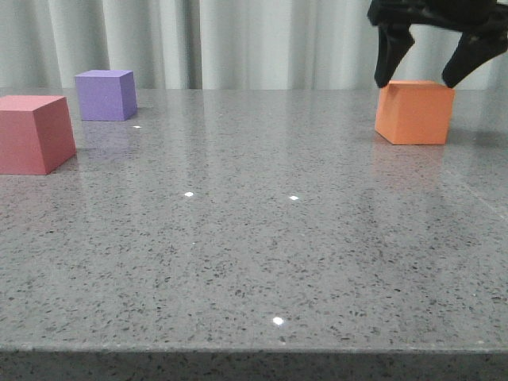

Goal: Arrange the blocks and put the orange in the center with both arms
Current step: 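Lower the right gripper over the orange cube and close on it, then lift the orange cube and carry it toward the table center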

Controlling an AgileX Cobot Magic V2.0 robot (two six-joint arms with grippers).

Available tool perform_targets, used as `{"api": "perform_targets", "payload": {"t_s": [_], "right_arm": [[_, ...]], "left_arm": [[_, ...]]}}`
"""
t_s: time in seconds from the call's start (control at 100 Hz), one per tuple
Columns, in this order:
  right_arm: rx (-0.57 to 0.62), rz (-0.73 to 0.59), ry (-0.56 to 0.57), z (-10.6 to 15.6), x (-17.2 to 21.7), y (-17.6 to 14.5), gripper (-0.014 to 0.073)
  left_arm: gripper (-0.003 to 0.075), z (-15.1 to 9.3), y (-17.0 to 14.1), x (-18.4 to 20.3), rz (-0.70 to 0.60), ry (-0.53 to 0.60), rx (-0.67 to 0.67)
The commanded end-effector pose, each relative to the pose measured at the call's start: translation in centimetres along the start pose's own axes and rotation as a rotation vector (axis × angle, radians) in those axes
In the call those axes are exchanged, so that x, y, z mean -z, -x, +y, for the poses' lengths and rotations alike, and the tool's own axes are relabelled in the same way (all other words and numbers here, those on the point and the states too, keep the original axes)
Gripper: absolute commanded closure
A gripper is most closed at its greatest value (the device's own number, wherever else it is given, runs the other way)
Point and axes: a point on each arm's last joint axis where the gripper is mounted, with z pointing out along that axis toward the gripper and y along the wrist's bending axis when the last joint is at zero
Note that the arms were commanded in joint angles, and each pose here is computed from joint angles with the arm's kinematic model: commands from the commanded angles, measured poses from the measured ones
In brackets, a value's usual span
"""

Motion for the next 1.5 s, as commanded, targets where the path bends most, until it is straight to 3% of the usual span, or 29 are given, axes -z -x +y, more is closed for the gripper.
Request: {"api": "perform_targets", "payload": {"t_s": [0.0,0.22,0.51,0.76,0.92,1.12,1.49], "right_arm": [[0.008,-0.108,0.002,0.1,1.8,1.6,-0.0038],[0.007,-0.074,-0.001,0.0,0.1,1.3,-0.0025],[0.004,-0.073,0.002,0.1,0.1,1.3,0.0278],[-0.011,-0.067,0.028,0.6,1.5,1.9,0.0287],[-0.106,-0.124,0.091,3.2,4.2,3.5,0.0287],[-0.118,-0.185,0.116,9.3,6.0,3.7,0.0287],[-0.091,-0.114,0.048,18.6,2.3,3.2,0.0359]], "left_arm": [[0.0741,-0.1,-0.6,0.1,-0.059,-0.016,0.015],[0.0741,-0.1,-0.6,0.1,-0.059,-0.016,0.015],[0.0741,-0.1,-0.6,0.1,-0.059,-0.016,0.015],[0.0741,-0.1,-0.6,0.1,-0.059,-0.016,0.015],[0.0741,-0.1,-0.6,0.1,-0.059,-0.016,0.015],[0.0741,-0.1,-0.6,0.1,-0.059,-0.016,0.015],[0.0741,-0.1,-0.6,0.1,-0.059,-0.016,0.015]]}}
